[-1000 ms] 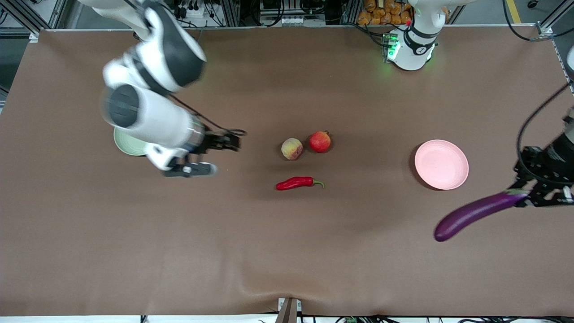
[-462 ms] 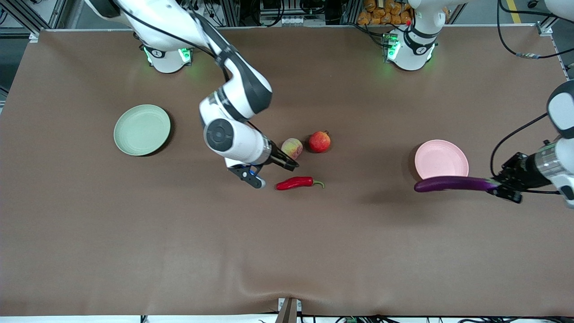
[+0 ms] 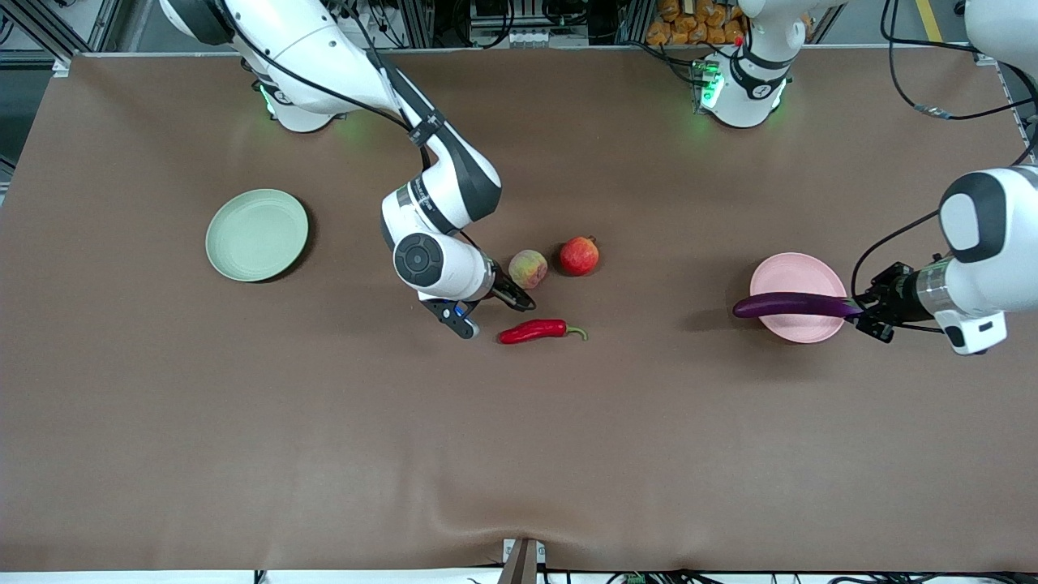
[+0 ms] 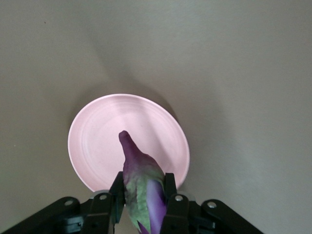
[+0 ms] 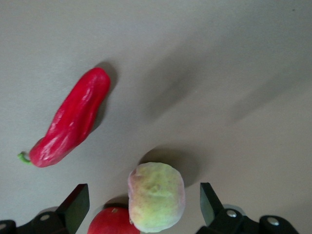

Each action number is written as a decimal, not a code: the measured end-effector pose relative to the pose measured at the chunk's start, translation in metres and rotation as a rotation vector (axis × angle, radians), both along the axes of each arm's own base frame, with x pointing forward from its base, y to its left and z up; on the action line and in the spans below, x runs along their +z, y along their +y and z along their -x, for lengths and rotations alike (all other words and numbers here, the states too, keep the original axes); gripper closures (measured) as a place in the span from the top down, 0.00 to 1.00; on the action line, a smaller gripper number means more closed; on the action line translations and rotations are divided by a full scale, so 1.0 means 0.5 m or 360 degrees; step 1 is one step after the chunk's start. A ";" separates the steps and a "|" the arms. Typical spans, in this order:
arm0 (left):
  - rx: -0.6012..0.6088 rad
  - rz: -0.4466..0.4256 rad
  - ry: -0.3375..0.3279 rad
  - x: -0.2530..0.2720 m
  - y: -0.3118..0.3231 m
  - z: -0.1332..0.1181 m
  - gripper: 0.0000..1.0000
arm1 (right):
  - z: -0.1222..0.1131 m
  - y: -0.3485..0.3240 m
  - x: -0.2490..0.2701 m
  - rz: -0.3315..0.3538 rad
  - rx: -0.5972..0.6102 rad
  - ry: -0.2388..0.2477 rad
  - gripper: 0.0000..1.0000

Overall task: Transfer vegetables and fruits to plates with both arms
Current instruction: 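Carry the eggplant to the pink plate while the right gripper reaches the peach, then lower the eggplant onto the pink plate while the right gripper carries the peach, then grasp the red chili with the left gripper while the right gripper releases the peach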

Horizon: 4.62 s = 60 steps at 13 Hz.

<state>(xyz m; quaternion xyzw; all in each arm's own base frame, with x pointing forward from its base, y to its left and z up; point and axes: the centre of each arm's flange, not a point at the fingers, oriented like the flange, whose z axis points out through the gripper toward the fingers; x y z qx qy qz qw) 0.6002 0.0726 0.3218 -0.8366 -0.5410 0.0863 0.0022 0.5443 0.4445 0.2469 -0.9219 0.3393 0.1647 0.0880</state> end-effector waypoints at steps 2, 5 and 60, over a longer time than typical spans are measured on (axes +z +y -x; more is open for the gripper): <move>-0.0021 -0.0027 -0.0022 -0.049 0.024 0.029 0.36 | 0.010 0.006 -0.013 -0.0003 -0.0008 -0.0026 1.00; -0.0100 -0.0027 -0.0043 -0.125 0.059 0.083 0.36 | 0.049 0.030 -0.042 0.0002 -0.0002 -0.0034 1.00; 0.0714 0.0095 -0.0380 -0.192 -1.104 0.022 1.00 | 0.022 -0.878 0.024 -0.0387 0.0936 0.0176 1.00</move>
